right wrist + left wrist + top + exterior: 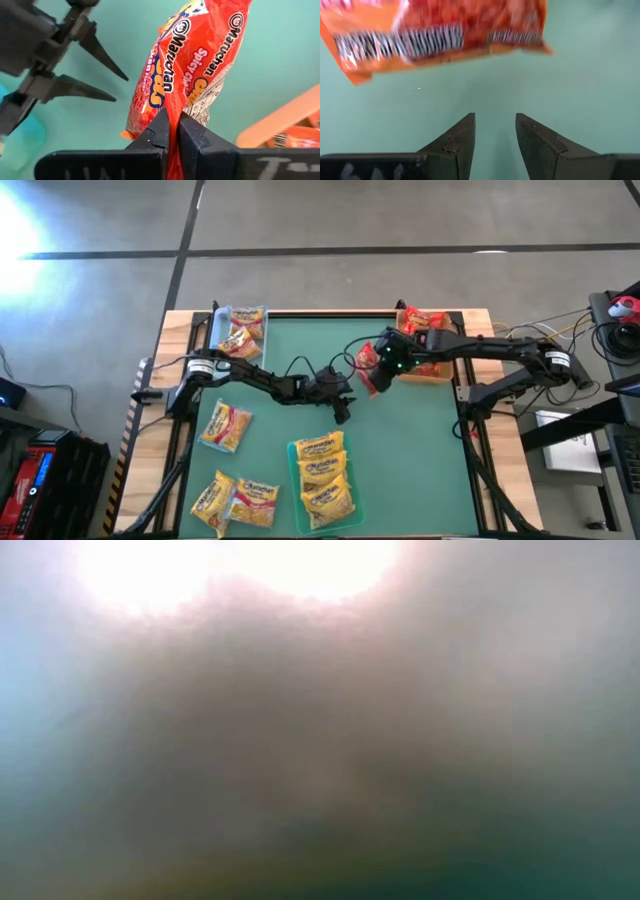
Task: Sort Maruchan noodles
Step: Put the red noodle pack into the orange bin
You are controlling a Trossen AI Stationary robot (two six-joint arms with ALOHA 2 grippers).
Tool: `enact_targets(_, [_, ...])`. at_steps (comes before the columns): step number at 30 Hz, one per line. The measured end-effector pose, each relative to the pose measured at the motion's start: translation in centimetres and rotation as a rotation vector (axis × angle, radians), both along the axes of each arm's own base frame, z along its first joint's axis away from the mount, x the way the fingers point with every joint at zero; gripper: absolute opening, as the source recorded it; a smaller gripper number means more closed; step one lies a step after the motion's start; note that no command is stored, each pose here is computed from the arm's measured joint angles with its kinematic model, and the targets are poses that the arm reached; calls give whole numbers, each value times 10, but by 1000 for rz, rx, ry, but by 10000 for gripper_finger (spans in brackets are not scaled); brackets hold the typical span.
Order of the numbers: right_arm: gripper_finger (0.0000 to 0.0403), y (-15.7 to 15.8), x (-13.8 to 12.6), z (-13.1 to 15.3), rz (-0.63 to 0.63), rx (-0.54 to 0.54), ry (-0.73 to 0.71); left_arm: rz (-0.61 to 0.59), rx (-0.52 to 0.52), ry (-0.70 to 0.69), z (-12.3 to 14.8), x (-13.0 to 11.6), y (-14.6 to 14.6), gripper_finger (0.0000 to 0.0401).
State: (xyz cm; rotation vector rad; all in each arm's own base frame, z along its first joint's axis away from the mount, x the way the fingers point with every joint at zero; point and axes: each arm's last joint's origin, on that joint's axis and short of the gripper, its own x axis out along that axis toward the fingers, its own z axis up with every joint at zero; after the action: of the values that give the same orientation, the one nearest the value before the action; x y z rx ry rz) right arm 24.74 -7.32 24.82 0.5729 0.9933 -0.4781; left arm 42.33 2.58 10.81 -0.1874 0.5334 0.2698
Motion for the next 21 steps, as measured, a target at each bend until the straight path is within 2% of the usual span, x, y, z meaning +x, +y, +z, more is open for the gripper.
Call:
enact_targets(6, [8,0,-5,37,42,-48,84,0,0,5,0,0,0,125])
enact_targets(14, [8,3,-29,88,71,-140,287,0,1,6,-1,-1,0,125])
enact_targets(21, [8,8,-50,90,365,-204,552,0,1,7,-1,-1,0,125])
